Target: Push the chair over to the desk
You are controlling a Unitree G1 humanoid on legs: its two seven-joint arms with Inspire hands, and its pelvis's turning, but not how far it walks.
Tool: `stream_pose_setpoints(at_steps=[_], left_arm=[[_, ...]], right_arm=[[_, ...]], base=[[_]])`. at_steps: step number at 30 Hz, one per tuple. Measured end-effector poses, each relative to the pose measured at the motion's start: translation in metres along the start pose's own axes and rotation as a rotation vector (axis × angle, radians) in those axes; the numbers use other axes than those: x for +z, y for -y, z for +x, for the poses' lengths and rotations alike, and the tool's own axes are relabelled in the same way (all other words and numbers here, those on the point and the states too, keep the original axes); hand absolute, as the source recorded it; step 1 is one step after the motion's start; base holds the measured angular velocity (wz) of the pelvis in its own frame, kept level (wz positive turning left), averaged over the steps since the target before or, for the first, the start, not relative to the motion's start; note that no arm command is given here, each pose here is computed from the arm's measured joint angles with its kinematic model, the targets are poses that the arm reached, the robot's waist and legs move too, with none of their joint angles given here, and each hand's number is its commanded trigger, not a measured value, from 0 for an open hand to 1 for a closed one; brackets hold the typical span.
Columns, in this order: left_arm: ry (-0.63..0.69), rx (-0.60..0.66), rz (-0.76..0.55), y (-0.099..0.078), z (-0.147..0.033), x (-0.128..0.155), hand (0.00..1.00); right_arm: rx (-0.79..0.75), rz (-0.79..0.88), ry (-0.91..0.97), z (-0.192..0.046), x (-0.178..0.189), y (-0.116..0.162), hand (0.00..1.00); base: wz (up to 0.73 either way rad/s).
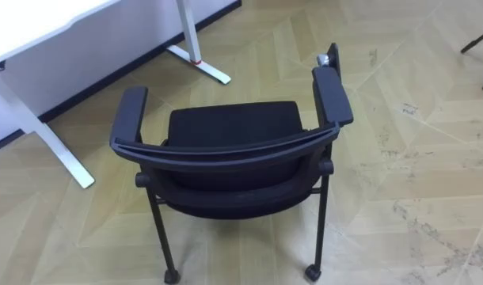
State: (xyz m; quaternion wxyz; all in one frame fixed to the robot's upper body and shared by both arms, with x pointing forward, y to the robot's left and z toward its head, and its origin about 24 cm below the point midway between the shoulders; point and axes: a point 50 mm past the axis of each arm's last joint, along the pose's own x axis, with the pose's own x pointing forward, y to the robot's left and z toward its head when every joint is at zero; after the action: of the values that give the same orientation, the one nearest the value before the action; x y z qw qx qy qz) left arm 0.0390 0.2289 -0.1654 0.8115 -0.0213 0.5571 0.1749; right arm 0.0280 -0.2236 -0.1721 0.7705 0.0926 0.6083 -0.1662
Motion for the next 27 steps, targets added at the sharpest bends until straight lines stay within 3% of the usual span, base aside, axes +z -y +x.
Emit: stream_pose_setpoints(at_steps=[12, 27], left_arm=[[-0.032, 0.145, 0.065, -0.01, -0.003, -0.009, 0.0], [-0.103, 0.299, 0.03, -0.025, -0.007, -0.022, 0.0]], right_arm=[[-0.048, 0.017, -0.014, 0.0, -0.002, 0.003, 0.0], [-0.08, 0.03, -0.032, 0.0, -0.003, 0.006, 0.0]], base=[[-0.02], [0.0]])
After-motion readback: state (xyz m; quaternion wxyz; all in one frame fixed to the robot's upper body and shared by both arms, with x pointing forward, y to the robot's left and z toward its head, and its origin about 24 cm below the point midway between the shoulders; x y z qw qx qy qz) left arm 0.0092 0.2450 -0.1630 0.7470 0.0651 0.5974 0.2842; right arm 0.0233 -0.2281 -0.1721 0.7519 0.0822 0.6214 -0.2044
